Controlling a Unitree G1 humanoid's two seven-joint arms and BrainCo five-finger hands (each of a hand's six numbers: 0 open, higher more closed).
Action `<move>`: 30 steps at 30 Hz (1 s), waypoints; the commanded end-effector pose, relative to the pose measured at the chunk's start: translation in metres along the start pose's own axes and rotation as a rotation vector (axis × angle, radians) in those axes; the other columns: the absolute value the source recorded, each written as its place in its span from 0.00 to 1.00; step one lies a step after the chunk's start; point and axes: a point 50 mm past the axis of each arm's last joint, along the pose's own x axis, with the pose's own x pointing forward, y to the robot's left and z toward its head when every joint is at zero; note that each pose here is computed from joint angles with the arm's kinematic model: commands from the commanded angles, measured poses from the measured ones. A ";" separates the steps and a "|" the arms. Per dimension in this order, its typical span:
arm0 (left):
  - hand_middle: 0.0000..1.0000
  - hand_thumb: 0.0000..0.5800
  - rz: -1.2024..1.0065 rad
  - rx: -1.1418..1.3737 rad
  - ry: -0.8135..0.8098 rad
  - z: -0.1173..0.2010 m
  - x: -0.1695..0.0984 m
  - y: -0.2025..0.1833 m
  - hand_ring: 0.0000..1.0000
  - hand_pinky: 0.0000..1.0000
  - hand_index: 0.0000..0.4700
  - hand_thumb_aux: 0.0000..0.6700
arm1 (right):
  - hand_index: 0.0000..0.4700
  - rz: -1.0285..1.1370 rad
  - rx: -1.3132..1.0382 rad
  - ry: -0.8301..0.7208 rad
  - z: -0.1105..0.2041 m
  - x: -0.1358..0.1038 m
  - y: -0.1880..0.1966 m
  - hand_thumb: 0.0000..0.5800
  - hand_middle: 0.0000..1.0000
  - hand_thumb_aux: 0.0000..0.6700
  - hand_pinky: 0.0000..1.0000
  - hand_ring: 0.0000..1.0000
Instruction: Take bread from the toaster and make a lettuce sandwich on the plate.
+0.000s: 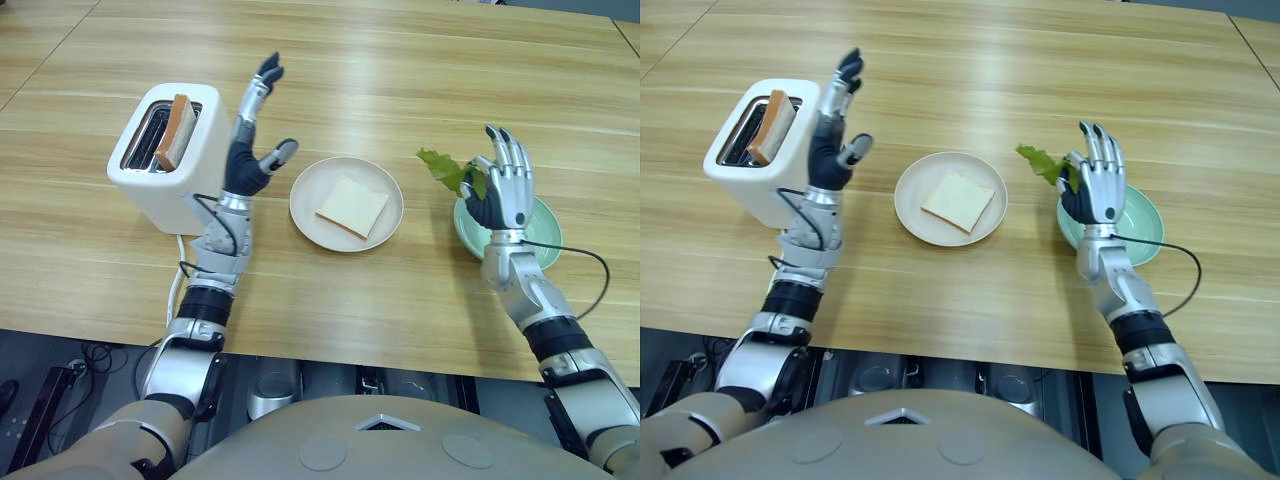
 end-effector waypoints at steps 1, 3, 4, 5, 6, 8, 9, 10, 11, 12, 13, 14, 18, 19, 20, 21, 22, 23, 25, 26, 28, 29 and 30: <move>0.00 0.46 0.030 0.059 -0.062 0.019 0.007 0.023 0.00 0.00 0.26 0.26 | 0.98 0.016 0.019 -0.068 0.019 0.016 0.008 1.00 0.00 1.00 0.00 0.00; 0.00 0.39 0.048 0.141 -0.029 0.020 0.010 0.038 0.00 0.00 0.21 0.22 | 0.98 0.032 0.026 -0.100 0.029 0.025 0.017 1.00 0.00 1.00 0.00 0.00; 0.00 0.32 0.040 0.154 -0.006 0.019 0.011 0.044 0.00 0.00 0.17 0.17 | 0.98 0.042 0.028 -0.113 0.034 0.028 0.022 1.00 0.00 1.00 0.00 0.00; 0.00 0.31 0.038 0.173 0.017 0.017 0.011 0.049 0.00 0.00 0.17 0.17 | 0.98 0.047 0.031 -0.122 0.037 0.031 0.025 1.00 0.00 1.00 0.00 0.00; 0.00 0.30 0.050 0.211 0.037 0.015 0.012 0.058 0.00 0.00 0.16 0.16 | 0.98 0.058 0.035 -0.135 0.042 0.034 0.030 1.00 0.00 1.00 0.00 0.00; 0.00 0.18 0.074 0.292 0.079 0.011 0.012 0.077 0.00 0.00 0.09 0.09 | 0.98 0.099 0.035 -0.158 0.052 0.037 0.044 1.00 0.00 1.00 0.00 0.00; 0.00 0.13 0.087 0.340 0.107 0.008 0.010 0.086 0.00 0.00 0.07 0.07 | 0.98 0.126 0.037 -0.172 0.058 0.037 0.051 1.00 0.00 1.00 0.00 0.00; 0.00 0.04 0.097 0.385 0.133 0.006 0.009 0.095 0.00 0.00 0.02 0.02 | 0.98 0.153 0.040 -0.186 0.063 0.035 0.058 1.00 0.00 1.00 0.00 0.00; 0.00 0.00 0.100 0.430 0.167 0.003 0.006 0.103 0.00 0.00 0.00 0.00 | 0.98 0.183 0.043 -0.202 0.069 0.033 0.065 1.00 0.00 1.00 0.00 0.00; 0.00 0.00 0.104 0.480 0.205 -0.001 0.003 0.110 0.00 0.00 0.00 0.00 | 0.98 0.215 0.047 -0.222 0.075 0.029 0.072 1.00 0.00 1.00 0.00 0.00; 0.00 0.00 0.109 0.528 0.243 -0.004 -0.001 0.117 0.00 0.00 0.00 0.00 | 0.98 0.249 0.050 -0.240 0.081 0.024 0.079 1.00 0.00 1.00 0.00 0.00; 0.00 0.00 0.111 0.565 0.276 -0.008 -0.004 0.122 0.00 0.00 0.00 0.00 | 0.98 0.281 0.051 -0.254 0.086 0.018 0.086 1.00 0.00 1.00 0.00 0.00; 0.00 0.00 0.097 0.650 0.386 -0.020 -0.012 0.134 0.00 0.00 0.00 0.00 | 0.98 0.387 0.071 -0.294 0.100 -0.009 0.105 1.00 0.00 1.00 0.00 0.00; 0.00 0.00 0.087 0.655 0.403 -0.022 -0.014 0.135 0.00 0.00 0.00 0.00 | 0.98 0.399 0.075 -0.307 0.103 -0.014 0.107 1.00 0.00 1.00 0.00 0.00; 0.00 0.00 0.072 0.663 0.421 -0.024 -0.016 0.135 0.00 0.00 0.00 0.00 | 0.98 0.405 0.085 -0.318 0.107 -0.018 0.109 1.00 0.00 1.00 0.00 0.00; 0.00 0.00 0.059 0.673 0.439 -0.026 -0.018 0.135 0.00 0.00 0.00 0.00 | 0.98 0.409 0.096 -0.325 0.109 -0.022 0.110 1.00 0.00 1.00 0.00 0.00; 0.00 0.00 0.046 0.681 0.457 -0.028 -0.019 0.136 0.00 0.00 0.00 0.00 | 0.98 0.412 0.104 -0.331 0.110 -0.026 0.111 1.00 0.00 1.00 0.00 0.00; 0.00 0.00 0.036 0.688 0.472 -0.029 -0.021 0.136 0.00 0.00 0.00 0.00 | 0.98 0.413 0.109 -0.335 0.111 -0.029 0.111 1.00 0.00 1.00 0.00 0.00; 0.00 0.00 0.025 0.682 0.500 -0.032 -0.023 0.138 0.00 0.00 0.00 0.00 | 0.98 0.405 0.123 -0.342 0.112 -0.033 0.111 1.00 0.00 1.00 0.00 0.00; 0.00 0.00 0.020 0.671 0.514 -0.033 -0.024 0.138 0.00 0.00 0.00 0.00 | 0.98 0.394 0.131 -0.347 0.113 -0.034 0.110 1.00 0.00 1.00 0.00 0.00; 0.00 0.00 -0.010 0.666 0.544 -0.035 -0.027 0.139 0.00 0.00 0.00 0.00 | 0.98 0.371 0.144 -0.352 0.113 -0.035 0.108 1.00 0.00 1.00 0.00 0.00; 0.00 0.00 -0.033 0.662 0.561 -0.037 -0.030 0.139 0.00 0.00 0.00 0.00 | 0.98 0.365 0.146 -0.351 0.113 -0.034 0.107 1.00 0.00 1.00 0.00 0.00; 0.00 0.00 -0.053 0.666 0.577 -0.038 -0.032 0.139 0.00 0.00 0.00 0.00 | 0.98 0.363 0.145 -0.347 0.112 -0.034 0.107 1.00 0.00 1.00 0.00 0.00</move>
